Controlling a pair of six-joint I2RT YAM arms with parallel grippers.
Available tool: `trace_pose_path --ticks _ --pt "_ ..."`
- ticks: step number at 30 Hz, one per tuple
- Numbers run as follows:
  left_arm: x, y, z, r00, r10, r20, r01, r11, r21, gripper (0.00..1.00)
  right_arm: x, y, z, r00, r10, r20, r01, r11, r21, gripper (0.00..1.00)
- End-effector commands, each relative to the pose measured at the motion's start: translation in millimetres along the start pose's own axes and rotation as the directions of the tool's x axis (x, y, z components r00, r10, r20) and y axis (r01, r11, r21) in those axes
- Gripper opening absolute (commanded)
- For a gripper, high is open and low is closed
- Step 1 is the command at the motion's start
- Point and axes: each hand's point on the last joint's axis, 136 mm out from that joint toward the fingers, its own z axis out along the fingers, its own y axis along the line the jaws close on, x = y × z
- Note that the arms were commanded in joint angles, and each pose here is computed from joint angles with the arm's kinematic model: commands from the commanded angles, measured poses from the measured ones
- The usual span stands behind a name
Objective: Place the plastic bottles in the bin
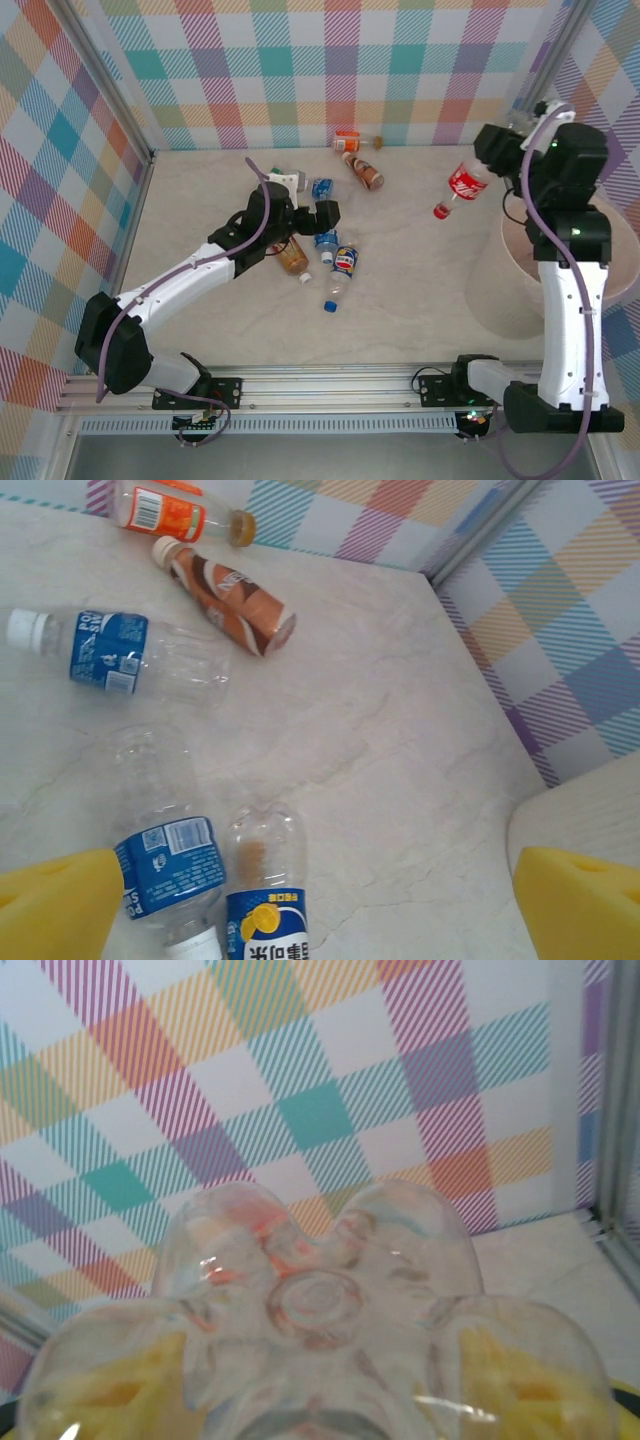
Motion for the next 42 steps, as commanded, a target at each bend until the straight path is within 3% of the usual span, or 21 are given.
trace_pose_path --ticks 1,8,12,14,20,26,29,33,36,42 --pt "-1.2 3.7 -7.0 1.0 -0.016 0.019 0.016 0.999 -0.034 1.0 -12.7 -9.0 -18.0 0.999 -0.051 -0.005 0.051 0.998 0.033 0.44" --pt "2.3 13.8 -9.7 1.0 -0.02 0.017 0.021 0.997 -0.079 1.0 -51.0 -57.7 -59.8 0.986 -0.158 0.046 0.133 0.932 0.337 0.44" --pt "4.7 15.4 -8.3 0.999 -0.033 0.012 0.033 0.996 -0.084 1.0 -65.6 -100.2 -80.8 0.966 -0.258 0.03 0.19 0.781 0.596 0.44" --pt "5.7 16.2 -6.8 0.999 -0.038 0.01 0.039 0.995 -0.087 1.0 -63.6 -115.3 -82.7 0.96 -0.279 -0.009 0.215 0.717 0.663 0.43" --pt "10.0 18.7 -3.4 0.998 -0.063 -0.002 0.063 0.994 -0.094 1.0 -32.9 -139.8 -67.4 0.958 -0.278 -0.067 0.242 0.665 0.707 0.44" --pt "14.9 23.2 -1.0 0.997 -0.072 -0.014 0.07 0.991 -0.113 1.0 23.7 -162.5 -30.3 0.957 -0.213 -0.198 0.291 0.681 0.672 0.47" --pt "16.2 24.8 1.4 0.997 -0.076 -0.025 0.072 0.99 -0.122 1.0 62.3 -168.4 -13.2 0.95 -0.143 -0.277 0.292 0.722 0.628 0.54" --pt "16.4 23.5 4.7 0.996 -0.075 -0.04 0.07 0.99 -0.126 1.0 97.2 -175.1 -4.5 0.936 -0.091 -0.339 0.291 0.742 0.604 0.71" --pt "15.7 23.2 6.2 0.996 -0.076 -0.045 0.069 0.989 -0.13 1.0 103.3 -170.7 -4.7 0.94 -0.077 -0.332 0.269 0.766 0.583 0.78" --pt "17.1 24.0 12.0 0.995 -0.085 -0.054 0.077 0.988 -0.137 1.0 90.3 -154.4 -9.2 0.96 -0.084 -0.267 0.222 0.81 0.543 0.81"
